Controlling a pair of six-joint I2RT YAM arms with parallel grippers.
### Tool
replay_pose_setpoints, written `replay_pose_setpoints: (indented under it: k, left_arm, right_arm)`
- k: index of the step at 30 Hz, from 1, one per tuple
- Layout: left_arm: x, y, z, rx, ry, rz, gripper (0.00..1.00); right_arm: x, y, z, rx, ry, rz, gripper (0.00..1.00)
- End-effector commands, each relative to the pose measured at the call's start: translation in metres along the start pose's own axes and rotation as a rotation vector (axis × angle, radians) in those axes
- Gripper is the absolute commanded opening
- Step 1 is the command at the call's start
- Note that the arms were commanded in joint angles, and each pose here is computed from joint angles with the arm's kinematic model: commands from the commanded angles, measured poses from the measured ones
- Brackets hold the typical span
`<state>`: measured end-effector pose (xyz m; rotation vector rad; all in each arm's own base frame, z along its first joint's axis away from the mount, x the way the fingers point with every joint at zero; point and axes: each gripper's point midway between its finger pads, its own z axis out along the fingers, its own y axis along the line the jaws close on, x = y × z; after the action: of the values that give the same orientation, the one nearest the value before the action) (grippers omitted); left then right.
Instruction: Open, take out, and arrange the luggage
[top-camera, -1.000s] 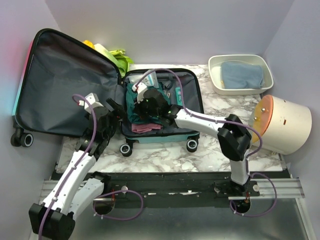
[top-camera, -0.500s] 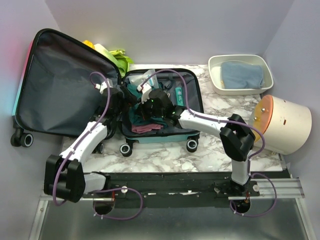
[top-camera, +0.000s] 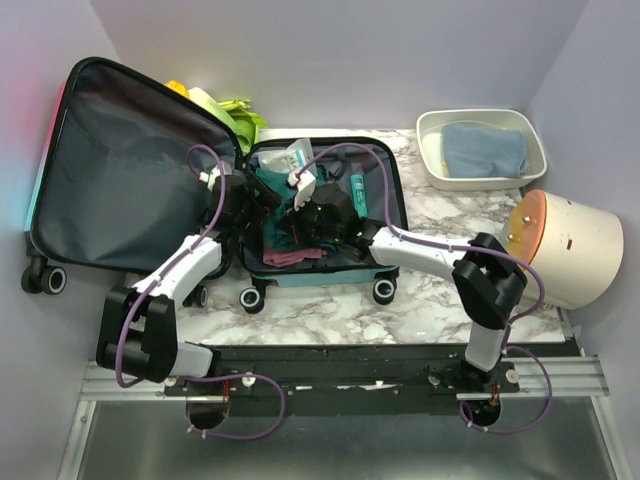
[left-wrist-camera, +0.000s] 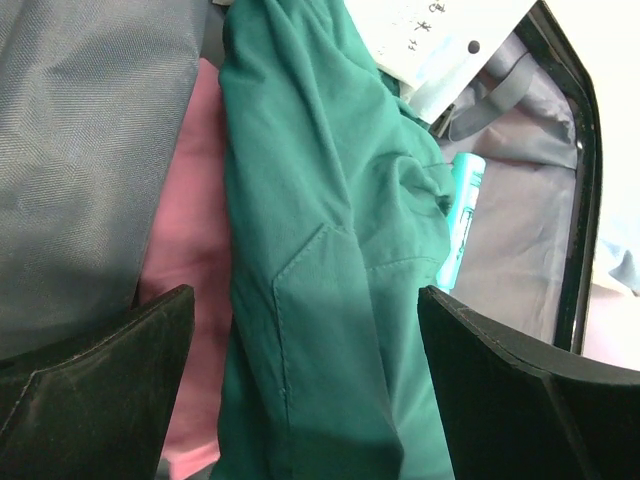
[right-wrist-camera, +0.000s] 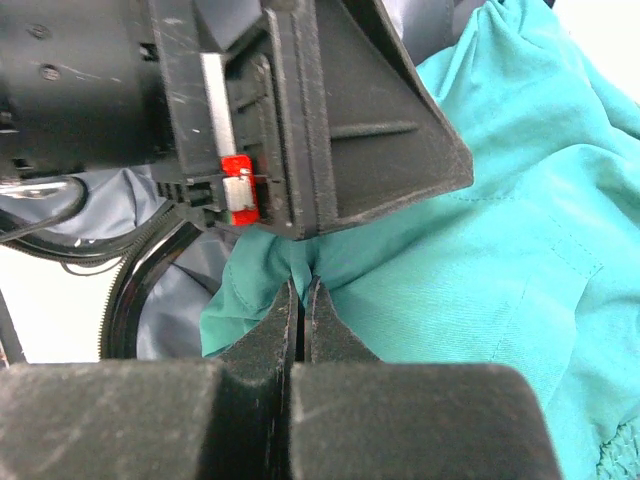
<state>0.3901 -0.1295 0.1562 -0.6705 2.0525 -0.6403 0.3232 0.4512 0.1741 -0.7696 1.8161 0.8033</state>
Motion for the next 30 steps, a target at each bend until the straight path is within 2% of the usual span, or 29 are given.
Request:
replay_pose_setpoints:
  k: [1,7,11,14,15,18,19,20,22,23,28,29,30]
  left_arm:
    - [0.004,-0.002,0.013,0.006,0.024,-0.043,0.99]
    - [0.014,-0.012,0.027,0.039,0.098,-0.038,0.99]
    - [0.022,-0.022,0.034,0.095,0.158,-0.002,0.97]
    - [0.025,-0.024,0.04,0.112,0.185,0.012,0.59]
    - [0.025,-0.022,0.042,0.101,0.187,0.014,0.36]
    - [0.018,-0.017,0.042,0.068,0.16,0.016,0.07]
    - [0.015,-0.016,0.04,0.061,0.148,0.022,0.04]
    - [0.011,-0.017,0.04,0.059,0.136,0.029,0.0]
    - [0.006,-0.016,0.036,0.049,0.121,0.073,0.0]
    - [0.003,-0.019,0.034,0.059,0.117,0.093,0.0]
    - [0.0,-0.047,0.024,0.211,0.165,0.316,0.0]
    - [-0.008,-0.056,0.024,0.241,0.152,0.403,0.0]
    - [-0.004,-0.051,0.025,0.222,0.186,0.424,0.0]
  right_arm:
    - [-0.03,0.013,-0.008,-0.067,-0.106,0.001,0.01]
    - [-0.033,0.008,-0.012,-0.048,-0.11,-0.041,0.01]
    - [-0.027,0.009,-0.011,-0.07,-0.067,-0.1,0.01]
    - [-0.016,0.011,-0.011,-0.092,-0.021,-0.124,0.02]
    - [-0.01,0.009,-0.011,-0.09,-0.002,-0.126,0.03]
    - [-0.002,0.013,-0.012,-0.114,0.016,-0.121,0.09]
    - [-0.001,0.014,-0.013,-0.12,0.02,-0.117,0.13]
    - [0.001,0.015,-0.013,-0.127,0.027,-0.119,0.29]
    - [0.002,0.017,-0.017,-0.132,0.04,-0.116,0.48]
    - [0.001,0.015,-0.02,-0.121,0.04,-0.117,0.62]
    - [-0.015,0.005,-0.038,-0.045,0.0,-0.115,0.83]
    - [-0.025,-0.001,-0.044,0.002,-0.025,-0.101,0.92]
    - [-0.028,-0.004,-0.049,0.029,-0.035,-0.09,0.96]
